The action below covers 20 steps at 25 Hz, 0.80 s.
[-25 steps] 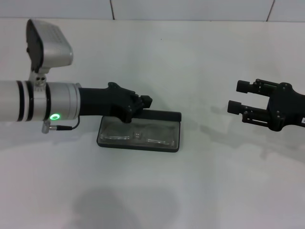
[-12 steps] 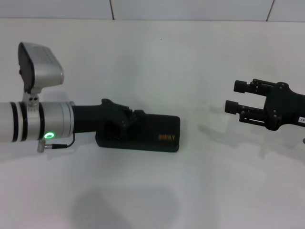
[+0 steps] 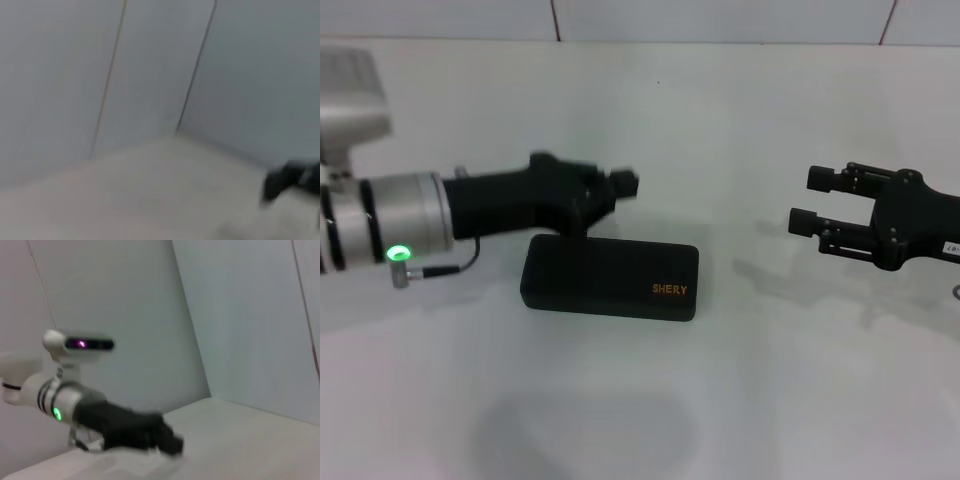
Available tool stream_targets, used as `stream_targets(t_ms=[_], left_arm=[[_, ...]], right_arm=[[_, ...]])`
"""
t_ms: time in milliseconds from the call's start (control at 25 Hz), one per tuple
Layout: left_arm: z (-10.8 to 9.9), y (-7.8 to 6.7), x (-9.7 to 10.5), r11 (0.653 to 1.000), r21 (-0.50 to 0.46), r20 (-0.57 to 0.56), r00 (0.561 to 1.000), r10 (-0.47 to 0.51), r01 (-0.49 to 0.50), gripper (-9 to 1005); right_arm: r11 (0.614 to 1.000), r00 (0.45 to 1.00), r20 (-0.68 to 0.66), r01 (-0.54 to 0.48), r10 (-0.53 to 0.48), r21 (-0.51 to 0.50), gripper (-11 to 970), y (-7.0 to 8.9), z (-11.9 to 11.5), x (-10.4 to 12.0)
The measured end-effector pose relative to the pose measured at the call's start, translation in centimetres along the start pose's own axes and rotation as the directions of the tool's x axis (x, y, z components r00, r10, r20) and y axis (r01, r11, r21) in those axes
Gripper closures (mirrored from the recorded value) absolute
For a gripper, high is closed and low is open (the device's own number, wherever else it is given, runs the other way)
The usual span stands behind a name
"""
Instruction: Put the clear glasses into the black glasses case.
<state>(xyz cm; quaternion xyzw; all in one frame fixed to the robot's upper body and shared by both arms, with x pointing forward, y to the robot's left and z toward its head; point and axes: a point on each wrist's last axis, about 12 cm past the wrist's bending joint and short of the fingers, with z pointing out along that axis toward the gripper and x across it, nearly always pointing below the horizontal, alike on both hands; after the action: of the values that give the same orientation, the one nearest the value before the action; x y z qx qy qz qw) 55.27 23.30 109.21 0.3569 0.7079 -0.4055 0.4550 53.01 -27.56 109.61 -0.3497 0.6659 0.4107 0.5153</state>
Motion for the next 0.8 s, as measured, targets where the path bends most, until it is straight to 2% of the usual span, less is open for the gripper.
stream_targets(t_ms=[160, 320, 600, 800], left_arm=[[-1.2, -1.1, -2.0, 0.995, 0.068, 0.128, 0.990, 0.059, -0.068, 912], [-2.6, -2.0, -2.4, 0.985, 0.106, 0.215, 0.970, 0.114, -0.139, 910], [-4.4, -3.2, -0.4, 0.974, 0.097, 0.245, 0.954, 0.176, -0.204, 905], [-5.9, -4.1, 1.1, 0.972, 0.073, 0.249, 0.948, 0.199, -0.224, 797]], right_arm=[[1.000, 1.000, 0.006, 0.017, -0.017, -0.020, 282, 0.1, 0.2, -0.5], [0.995, 0.999, -0.004, 0.043, -0.044, -0.089, 282, 0.3, 0.4, -1.4], [0.973, 0.992, -0.081, 0.082, -0.101, -0.215, 282, 0.4, 0.5, -3.1], [0.953, 0.976, -0.118, 0.145, -0.182, -0.267, 282, 0.8, 0.9, -3.9]])
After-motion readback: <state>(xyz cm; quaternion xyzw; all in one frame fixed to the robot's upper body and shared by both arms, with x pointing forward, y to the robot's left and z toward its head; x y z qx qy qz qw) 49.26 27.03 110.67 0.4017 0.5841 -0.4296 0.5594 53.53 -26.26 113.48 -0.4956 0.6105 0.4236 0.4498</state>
